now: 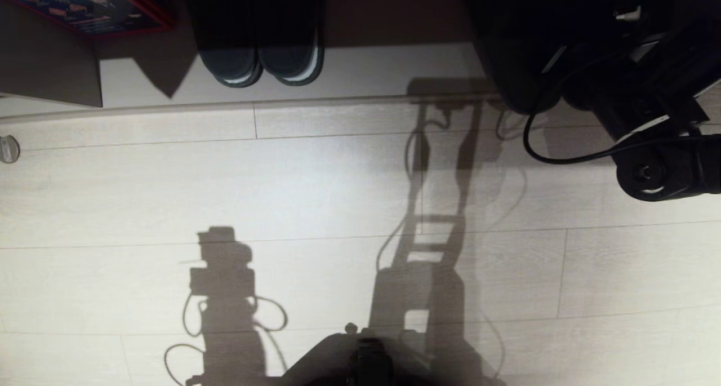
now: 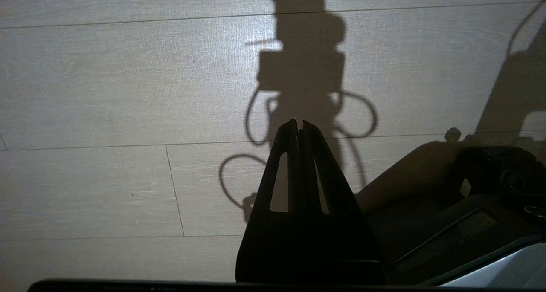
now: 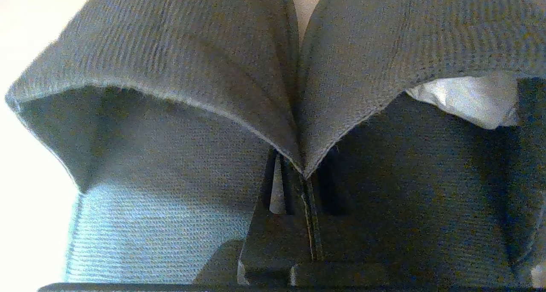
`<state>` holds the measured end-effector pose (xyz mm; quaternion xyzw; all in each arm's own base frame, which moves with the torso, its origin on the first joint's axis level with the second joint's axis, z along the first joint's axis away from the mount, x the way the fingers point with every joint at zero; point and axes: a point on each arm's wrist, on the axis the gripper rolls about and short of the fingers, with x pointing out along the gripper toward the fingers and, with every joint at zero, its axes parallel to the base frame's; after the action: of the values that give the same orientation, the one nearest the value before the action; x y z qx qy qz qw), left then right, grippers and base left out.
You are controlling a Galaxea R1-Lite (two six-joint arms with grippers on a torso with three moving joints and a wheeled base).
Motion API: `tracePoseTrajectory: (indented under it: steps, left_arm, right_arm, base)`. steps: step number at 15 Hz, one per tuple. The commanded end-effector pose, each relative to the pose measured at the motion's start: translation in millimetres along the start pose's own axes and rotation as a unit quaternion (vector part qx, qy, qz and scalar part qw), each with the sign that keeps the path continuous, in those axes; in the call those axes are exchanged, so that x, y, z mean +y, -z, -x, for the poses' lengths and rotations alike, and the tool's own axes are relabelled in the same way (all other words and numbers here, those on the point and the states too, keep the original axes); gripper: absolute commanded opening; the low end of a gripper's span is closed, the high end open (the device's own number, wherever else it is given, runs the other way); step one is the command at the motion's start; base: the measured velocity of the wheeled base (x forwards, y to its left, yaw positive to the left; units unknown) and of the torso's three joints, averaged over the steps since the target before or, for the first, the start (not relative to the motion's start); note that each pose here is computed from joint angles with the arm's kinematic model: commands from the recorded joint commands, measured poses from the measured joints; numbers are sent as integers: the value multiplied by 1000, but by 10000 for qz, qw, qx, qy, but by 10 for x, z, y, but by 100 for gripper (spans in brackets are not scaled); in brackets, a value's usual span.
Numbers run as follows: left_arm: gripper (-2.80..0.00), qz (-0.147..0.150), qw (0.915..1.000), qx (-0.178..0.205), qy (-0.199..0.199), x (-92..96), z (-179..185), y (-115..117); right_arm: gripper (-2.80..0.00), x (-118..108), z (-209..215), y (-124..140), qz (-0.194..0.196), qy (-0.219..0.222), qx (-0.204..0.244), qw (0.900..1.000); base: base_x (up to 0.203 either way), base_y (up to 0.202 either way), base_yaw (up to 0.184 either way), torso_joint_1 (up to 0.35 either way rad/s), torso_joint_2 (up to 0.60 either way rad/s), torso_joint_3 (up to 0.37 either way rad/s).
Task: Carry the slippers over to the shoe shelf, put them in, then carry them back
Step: Pick up the slippers in the shoe cabinet
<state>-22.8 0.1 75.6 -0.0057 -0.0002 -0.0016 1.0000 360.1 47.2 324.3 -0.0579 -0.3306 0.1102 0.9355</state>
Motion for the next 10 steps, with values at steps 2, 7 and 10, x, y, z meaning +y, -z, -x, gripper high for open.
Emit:
tracePoseTrajectory:
  steps: [2, 7, 10]
  left_arm:
    - [-280, 4, 10000, 0, -6, 0, 0, 5]
    - [-280, 4, 10000, 1, -1, 0, 0, 5]
    - [-280, 4, 10000, -6, -1, 0, 0, 4]
  right_arm:
    - [-280, 28, 357, -275, -44, -49, 294, 9995]
    - [-280, 91, 1030, -625, -147, -132, 934, 9954]
    - [-280, 123, 1512, -991, -169, -155, 1060, 9941]
  base:
    - [0, 0, 0, 0, 0, 0]
    - [0, 0, 0, 0, 0, 0]
    - [0, 0, 0, 0, 0, 0]
